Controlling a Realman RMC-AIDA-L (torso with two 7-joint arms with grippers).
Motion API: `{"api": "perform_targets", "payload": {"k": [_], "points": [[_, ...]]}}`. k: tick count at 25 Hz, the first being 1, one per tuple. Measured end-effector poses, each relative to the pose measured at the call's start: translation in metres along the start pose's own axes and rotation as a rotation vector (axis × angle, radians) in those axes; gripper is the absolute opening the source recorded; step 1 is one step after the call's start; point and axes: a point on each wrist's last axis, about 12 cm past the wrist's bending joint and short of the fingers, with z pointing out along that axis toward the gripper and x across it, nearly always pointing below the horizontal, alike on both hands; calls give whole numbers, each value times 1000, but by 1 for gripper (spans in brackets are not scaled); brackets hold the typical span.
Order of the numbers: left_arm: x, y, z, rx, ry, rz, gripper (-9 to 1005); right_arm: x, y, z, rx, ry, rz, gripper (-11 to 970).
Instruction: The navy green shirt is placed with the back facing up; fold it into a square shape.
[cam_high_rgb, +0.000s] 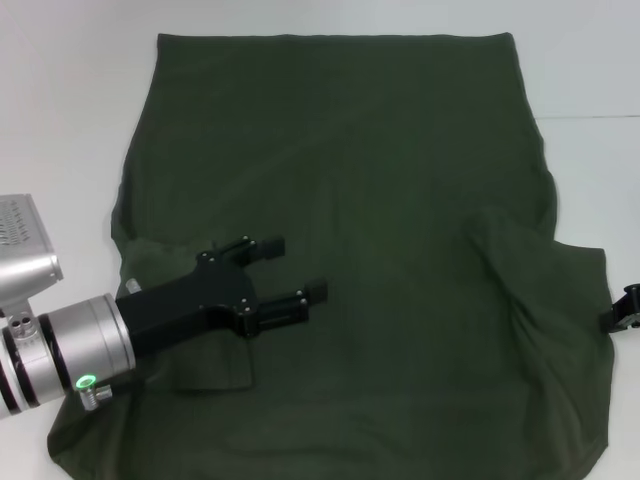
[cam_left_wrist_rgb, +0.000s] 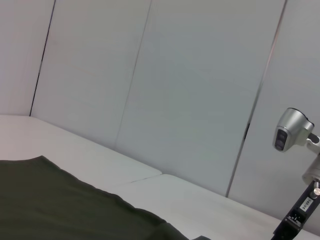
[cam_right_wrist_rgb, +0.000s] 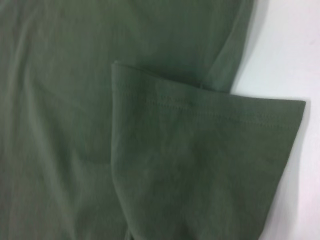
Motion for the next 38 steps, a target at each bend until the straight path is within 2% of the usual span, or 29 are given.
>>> {"api": "perform_targets", "payload": {"k": [10, 19, 28, 38], "points": [[1, -1, 0, 3, -2, -4, 907, 0, -12, -15, 25, -51, 30, 14], [1, -1, 0, 4, -2, -3, 907, 0, -12, -17, 14, -67, 22, 21], [1, 0, -1, -5, -5, -6, 907, -16, 25, -22, -122, -93, -101, 28], [2, 0, -2, -9, -7, -11, 907, -34, 83, 2, -169, -11, -287, 36]]}}
